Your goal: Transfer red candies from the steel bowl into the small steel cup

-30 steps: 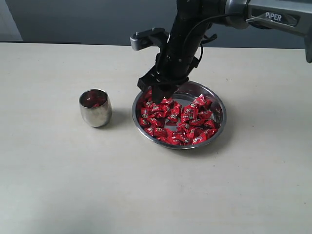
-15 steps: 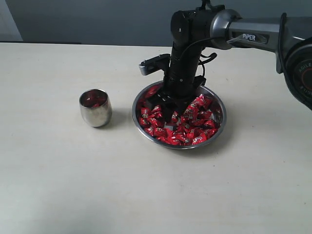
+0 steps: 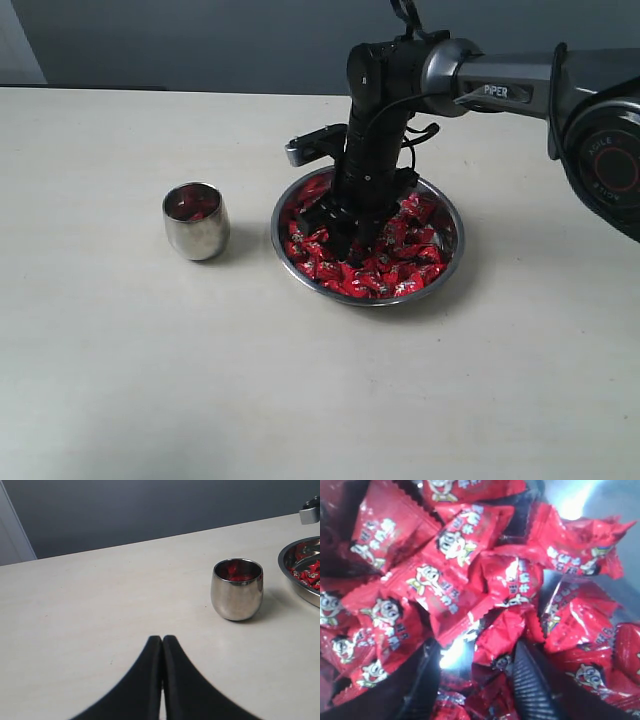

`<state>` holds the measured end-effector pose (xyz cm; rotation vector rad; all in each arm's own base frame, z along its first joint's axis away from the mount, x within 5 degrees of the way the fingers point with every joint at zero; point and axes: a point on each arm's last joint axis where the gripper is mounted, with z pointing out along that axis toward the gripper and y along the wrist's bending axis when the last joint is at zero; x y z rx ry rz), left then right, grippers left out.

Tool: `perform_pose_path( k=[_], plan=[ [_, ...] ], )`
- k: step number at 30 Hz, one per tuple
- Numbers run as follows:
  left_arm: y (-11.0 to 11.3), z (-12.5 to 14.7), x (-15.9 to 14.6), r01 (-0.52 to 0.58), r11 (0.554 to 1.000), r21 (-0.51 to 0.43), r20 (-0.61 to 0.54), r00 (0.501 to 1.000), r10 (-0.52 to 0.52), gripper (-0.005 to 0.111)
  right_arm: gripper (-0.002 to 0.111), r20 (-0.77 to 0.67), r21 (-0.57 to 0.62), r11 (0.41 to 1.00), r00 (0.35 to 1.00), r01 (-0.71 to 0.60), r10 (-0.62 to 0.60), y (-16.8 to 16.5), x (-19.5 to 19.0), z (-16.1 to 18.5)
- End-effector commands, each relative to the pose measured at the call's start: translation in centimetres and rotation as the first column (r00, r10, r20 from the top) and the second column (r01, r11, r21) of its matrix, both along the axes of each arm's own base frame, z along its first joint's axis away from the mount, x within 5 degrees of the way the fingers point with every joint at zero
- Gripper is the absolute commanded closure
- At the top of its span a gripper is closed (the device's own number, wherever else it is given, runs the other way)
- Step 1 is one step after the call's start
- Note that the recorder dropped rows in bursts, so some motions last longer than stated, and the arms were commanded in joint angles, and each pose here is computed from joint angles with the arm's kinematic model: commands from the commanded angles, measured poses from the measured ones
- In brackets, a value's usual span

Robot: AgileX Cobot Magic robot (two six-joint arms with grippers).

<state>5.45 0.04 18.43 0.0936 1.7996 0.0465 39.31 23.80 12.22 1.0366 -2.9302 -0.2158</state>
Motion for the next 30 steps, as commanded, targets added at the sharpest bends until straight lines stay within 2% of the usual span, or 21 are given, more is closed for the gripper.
perform_pose_path(
  k=[1, 3, 7, 13, 16, 20, 22, 24, 27, 30],
  plan=[
    [-0.1, 0.1, 0.0, 0.01, 1.0, -0.007, 0.012, 1.0, -0.01, 0.106, 0.075, 0.014, 0.007, 1.0, 1.0, 0.006, -0.006, -0.1, 0.3, 0.1],
    [-0.1, 0.1, 0.0, 0.01, 1.0, -0.007, 0.012, 1.0, -0.01, 0.106, 0.089, 0.024, 0.012, 1.0, 1.0, 0.009, -0.009, -0.1, 0.3, 0.3],
    [-0.1, 0.1, 0.0, 0.01, 1.0, -0.007, 0.012, 1.0, -0.01, 0.106, 0.109, 0.044, 0.01, 1.0, 0.999, 0.003, -0.004, -0.2, 0.4, 0.9],
    [-0.1, 0.1, 0.0, 0.01, 1.0, -0.007, 0.012, 1.0, -0.01, 0.106, 0.109, 0.083, 0.024, 1.0, 0.997, 0.0, -0.002, -0.2, 0.5, 2.4],
    [-0.1, 0.1, 0.0, 0.01, 1.0, -0.007, 0.012, 1.0, -0.01, 0.106, 0.109, 0.111, 0.057, 0.998, 0.994, 0.002, -0.008, -0.3, 0.1, 5.1],
    [-0.1, 0.1, 0.0, 0.01, 1.0, -0.007, 0.012, 1.0, -0.01, 0.106, 0.109, 0.171, 0.203, 0.979, 0.985, -0.021, -0.014, 0.4, -0.5, 8.8],
    [-0.1, 0.1, 0.0, 0.01, 1.0, -0.007, 0.012, 1.0, -0.01, 0.106, 0.109, 0.197, 0.324, 0.945, 0.98, -0.051, -0.014, 1.3, -0.7, 10.3],
    [-0.1, 0.1, 0.0, 0.01, 1.0, -0.007, 0.012, 1.0, -0.01, 0.106, 0.109, 0.204, 0.479, 0.873, 0.979, -0.09, -0.011, 3.0, -0.9, 10.9],
    [-0.1, 0.1, 0.0, 0.01, 1.0, -0.007, 0.012, 1.0, -0.01, 0.106, 0.109, 0.225, 0.553, 0.823, 0.974, -0.125, -0.003, 4.4, -1.2, 11.1],
    [-0.1, 0.1, 0.0, 0.01, 1.0, -0.007, 0.012, 1.0, -0.01, 0.106, 0.109, 0.26, 0.573, 0.803, 0.966, -0.163, 0.011, 6.1, -1.7, 10.7]
  ],
)
